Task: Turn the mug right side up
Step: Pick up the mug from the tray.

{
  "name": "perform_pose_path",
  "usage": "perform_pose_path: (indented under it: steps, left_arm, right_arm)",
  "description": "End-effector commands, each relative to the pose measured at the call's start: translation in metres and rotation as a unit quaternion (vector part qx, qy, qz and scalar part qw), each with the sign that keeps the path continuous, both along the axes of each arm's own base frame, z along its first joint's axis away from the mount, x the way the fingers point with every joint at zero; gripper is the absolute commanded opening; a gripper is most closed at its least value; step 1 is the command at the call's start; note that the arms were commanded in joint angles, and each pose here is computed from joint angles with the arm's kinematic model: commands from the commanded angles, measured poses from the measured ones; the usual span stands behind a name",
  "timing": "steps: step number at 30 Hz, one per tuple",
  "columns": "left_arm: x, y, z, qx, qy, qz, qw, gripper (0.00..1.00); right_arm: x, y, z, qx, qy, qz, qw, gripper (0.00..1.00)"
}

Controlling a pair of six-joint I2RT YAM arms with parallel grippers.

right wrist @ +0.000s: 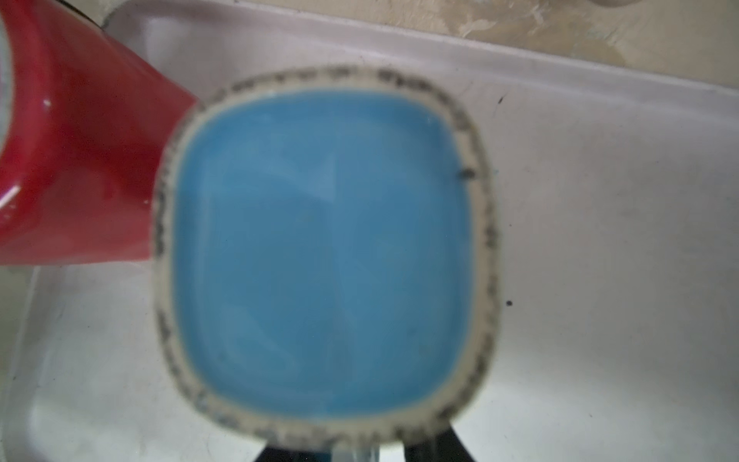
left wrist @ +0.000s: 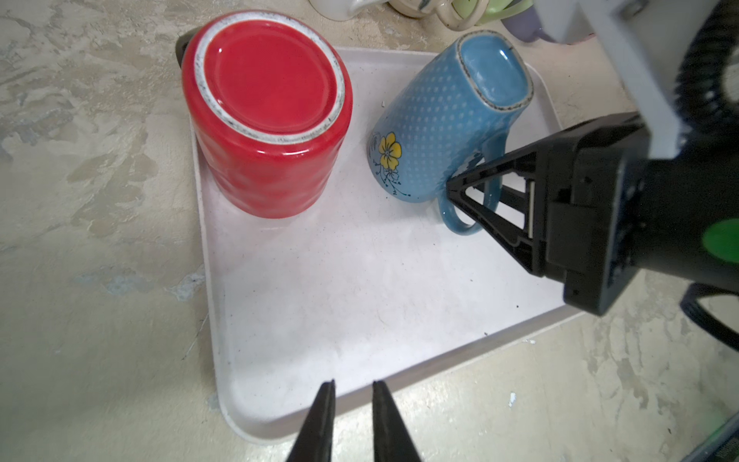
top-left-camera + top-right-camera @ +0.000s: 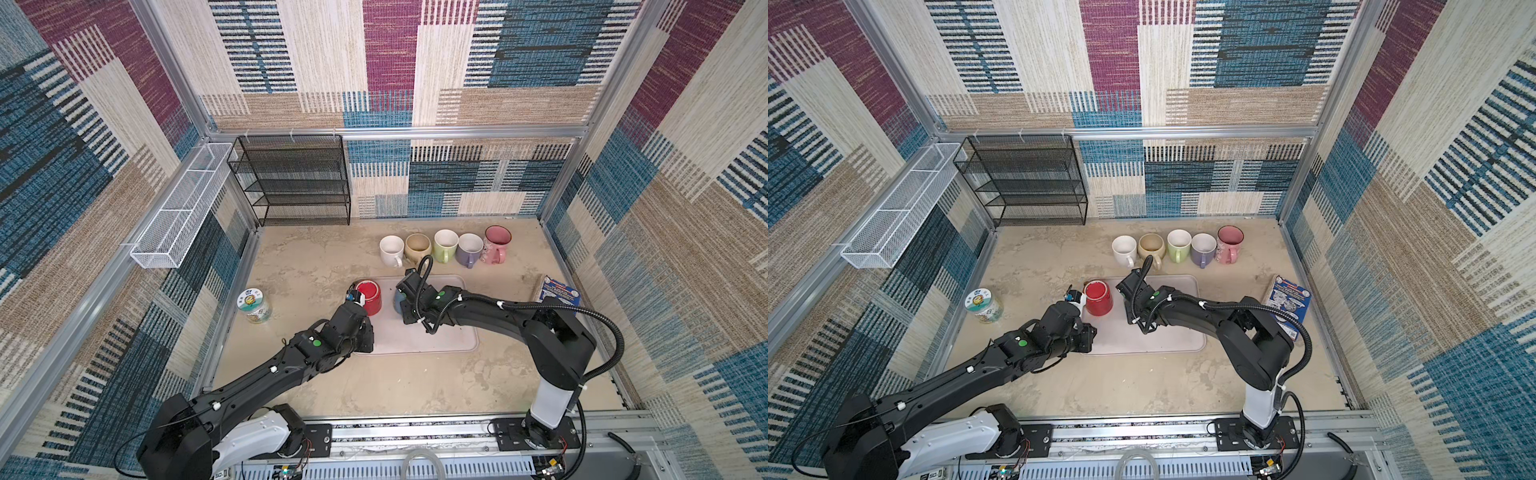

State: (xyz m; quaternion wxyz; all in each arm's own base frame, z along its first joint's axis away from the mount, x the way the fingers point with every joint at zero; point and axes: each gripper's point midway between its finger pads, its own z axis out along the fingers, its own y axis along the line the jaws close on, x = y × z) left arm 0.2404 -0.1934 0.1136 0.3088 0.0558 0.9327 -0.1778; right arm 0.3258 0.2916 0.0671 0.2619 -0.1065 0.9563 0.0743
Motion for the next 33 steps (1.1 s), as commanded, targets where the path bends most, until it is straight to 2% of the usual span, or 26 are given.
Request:
perform_pose_path:
  steps: [1, 4, 8, 12, 23, 33]
  left_arm:
    - [0.003, -0.001, 0.003, -0.008, -0.006, 0.005, 1.0, 0.22]
    - [0.003, -0.001, 0.002, -0.009, -0.006, 0.005, 1.0, 0.22]
    - [0.004, -0.002, 0.002, -0.008, -0.004, 0.004, 1.0, 0.22]
    - [0.003, -0.002, 0.002, -0.008, -0.004, 0.005, 1.0, 0.22]
    - [0.003, 0.0, 0.004, -0.006, -0.005, 0.005, 1.0, 0.23]
    - [0.004, -0.001, 0.004, -0.007, -0.004, 0.005, 1.0, 0.23]
  right_arm:
    - [0.005, -0.001, 0.004, -0.005, -0.01, -0.002, 1.0, 0.25]
    - [0.007, 0.001, 0.01, -0.001, -0.018, 0.0, 1.0, 0.23]
    - [0.011, 0.004, 0.017, 0.001, -0.025, 0.003, 1.0, 0.28]
    - [0.014, 0.005, 0.023, -0.002, -0.031, 0.004, 1.0, 0.27]
    - [0.018, -0.001, 0.007, -0.022, -0.02, 0.0, 1.0, 0.24]
    - [0.023, 0.0, 0.02, -0.017, -0.036, 0.001, 0.999, 0.0]
